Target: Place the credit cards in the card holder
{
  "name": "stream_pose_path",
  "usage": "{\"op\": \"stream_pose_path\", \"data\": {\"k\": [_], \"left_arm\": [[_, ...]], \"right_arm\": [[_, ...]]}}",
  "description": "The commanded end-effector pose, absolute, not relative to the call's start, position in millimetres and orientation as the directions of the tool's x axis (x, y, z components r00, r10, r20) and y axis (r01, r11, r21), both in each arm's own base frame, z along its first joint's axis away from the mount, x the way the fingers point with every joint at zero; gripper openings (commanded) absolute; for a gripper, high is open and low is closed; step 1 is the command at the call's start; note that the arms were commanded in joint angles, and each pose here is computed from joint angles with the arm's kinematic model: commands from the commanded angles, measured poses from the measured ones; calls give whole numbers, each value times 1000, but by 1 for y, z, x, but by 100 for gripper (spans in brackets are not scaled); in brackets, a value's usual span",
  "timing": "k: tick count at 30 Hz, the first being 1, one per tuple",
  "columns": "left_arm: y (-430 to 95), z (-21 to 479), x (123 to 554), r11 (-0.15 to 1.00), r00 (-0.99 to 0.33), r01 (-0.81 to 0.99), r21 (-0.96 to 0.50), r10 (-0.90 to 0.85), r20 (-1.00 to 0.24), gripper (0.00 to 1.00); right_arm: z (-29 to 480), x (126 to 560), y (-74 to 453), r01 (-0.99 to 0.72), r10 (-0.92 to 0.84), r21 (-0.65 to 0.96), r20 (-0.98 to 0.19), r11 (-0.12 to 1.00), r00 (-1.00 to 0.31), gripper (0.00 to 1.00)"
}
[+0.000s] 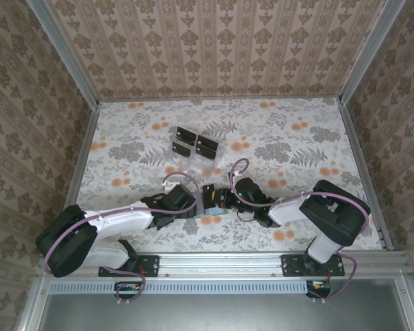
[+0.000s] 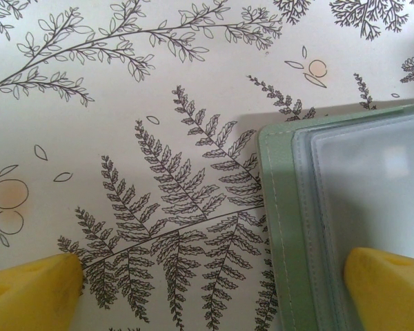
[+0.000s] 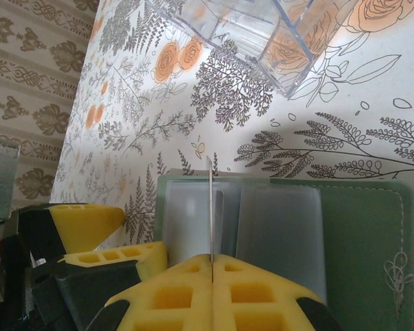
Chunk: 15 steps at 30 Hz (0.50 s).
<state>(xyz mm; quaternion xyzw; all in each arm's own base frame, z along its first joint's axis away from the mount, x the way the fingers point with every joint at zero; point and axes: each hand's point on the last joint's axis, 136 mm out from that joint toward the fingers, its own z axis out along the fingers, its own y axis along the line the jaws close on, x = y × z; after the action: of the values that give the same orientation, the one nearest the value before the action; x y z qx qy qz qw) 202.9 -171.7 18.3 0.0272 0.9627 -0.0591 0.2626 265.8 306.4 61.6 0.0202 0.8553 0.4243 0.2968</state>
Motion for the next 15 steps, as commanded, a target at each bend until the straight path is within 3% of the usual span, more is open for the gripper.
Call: {"op": "stream_pose_path", "data": {"k": [1,15], "left_arm": [[-134,-11,174,997,-914,73,39,82,-397,100],[-133,-12,173,997,-916,73,40,83,-393,100]], "right_arm": [[68,270,313,-225,302,760,-486,610,-820,0],[53,263,302,-202,310,757,-475,622,-823,0]]}}
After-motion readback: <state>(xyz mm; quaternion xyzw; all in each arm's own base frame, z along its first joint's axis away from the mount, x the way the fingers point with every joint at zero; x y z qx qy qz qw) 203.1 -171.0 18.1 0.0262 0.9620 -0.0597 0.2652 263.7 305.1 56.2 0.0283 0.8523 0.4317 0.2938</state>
